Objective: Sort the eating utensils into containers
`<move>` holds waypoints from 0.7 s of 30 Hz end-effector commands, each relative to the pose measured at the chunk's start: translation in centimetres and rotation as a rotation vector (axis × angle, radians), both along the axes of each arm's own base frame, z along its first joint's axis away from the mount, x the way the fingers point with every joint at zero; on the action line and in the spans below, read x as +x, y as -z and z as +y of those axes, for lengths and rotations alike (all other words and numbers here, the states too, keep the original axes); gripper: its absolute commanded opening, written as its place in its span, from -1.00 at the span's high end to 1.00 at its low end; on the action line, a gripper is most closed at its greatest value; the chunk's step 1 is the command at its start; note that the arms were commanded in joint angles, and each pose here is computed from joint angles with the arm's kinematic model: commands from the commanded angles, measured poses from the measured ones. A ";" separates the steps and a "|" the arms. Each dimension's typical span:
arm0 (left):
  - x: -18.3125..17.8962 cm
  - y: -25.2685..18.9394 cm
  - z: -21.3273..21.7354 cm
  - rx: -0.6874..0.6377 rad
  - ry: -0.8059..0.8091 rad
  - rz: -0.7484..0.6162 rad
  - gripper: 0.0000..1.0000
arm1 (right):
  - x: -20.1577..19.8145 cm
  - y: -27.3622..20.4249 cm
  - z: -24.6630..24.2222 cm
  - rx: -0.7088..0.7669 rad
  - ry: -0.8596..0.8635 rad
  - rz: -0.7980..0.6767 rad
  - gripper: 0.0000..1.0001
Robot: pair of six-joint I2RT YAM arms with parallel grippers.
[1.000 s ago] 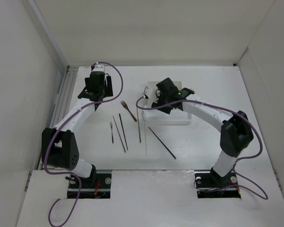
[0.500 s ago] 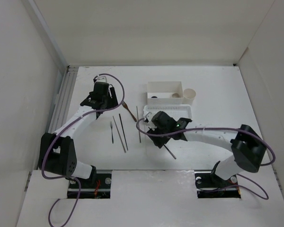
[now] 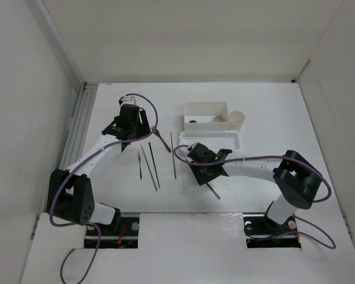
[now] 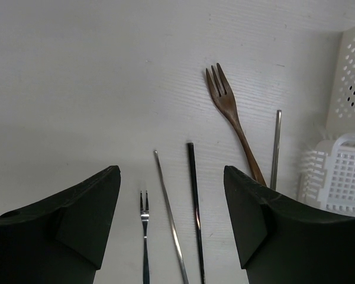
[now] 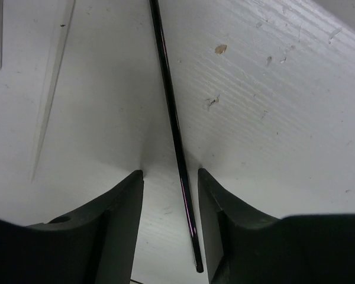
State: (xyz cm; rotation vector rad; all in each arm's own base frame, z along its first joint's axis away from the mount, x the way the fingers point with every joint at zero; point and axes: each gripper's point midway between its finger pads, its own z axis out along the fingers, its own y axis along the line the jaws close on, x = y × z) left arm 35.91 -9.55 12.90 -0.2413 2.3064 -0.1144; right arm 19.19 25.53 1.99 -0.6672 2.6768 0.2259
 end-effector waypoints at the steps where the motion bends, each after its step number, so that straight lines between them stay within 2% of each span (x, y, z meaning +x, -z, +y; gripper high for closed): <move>1: -0.2 -1.2 0.1 -0.016 -0.018 -0.039 -0.35 | -0.2 2.3 -0.7 -0.062 0.030 0.033 0.06; 2: -0.2 -1.0 0.1 -0.016 -0.018 -0.039 -0.35 | -0.4 2.7 -0.8 -0.067 0.026 0.049 0.06; 5: -0.2 -1.3 0.3 -0.013 -0.026 -0.050 -0.35 | -0.8 3.2 -0.8 -0.063 0.031 0.069 0.25; 6: -0.4 -0.9 0.4 -0.010 -0.026 -0.042 -0.35 | -0.8 3.2 -0.8 -0.063 0.031 0.069 0.46; 9: -0.6 -0.9 0.6 -0.004 -0.033 -0.044 -0.35 | -0.3 3.2 -1.1 -0.082 0.043 0.043 0.79; 10: -0.6 -0.9 0.6 -0.004 -0.033 -0.044 -0.35 | -0.2 3.2 -1.3 -0.090 0.036 0.034 1.00; 17: -0.9 -0.5 0.7 -0.003 -0.033 -0.042 -0.35 | -0.7 0.6 -0.3 -0.056 -0.059 -0.018 1.00; 21: -0.9 -0.3 0.9 0.003 -0.040 -0.044 -0.35 | -0.3 -4.9 1.5 0.024 -0.160 -0.105 1.00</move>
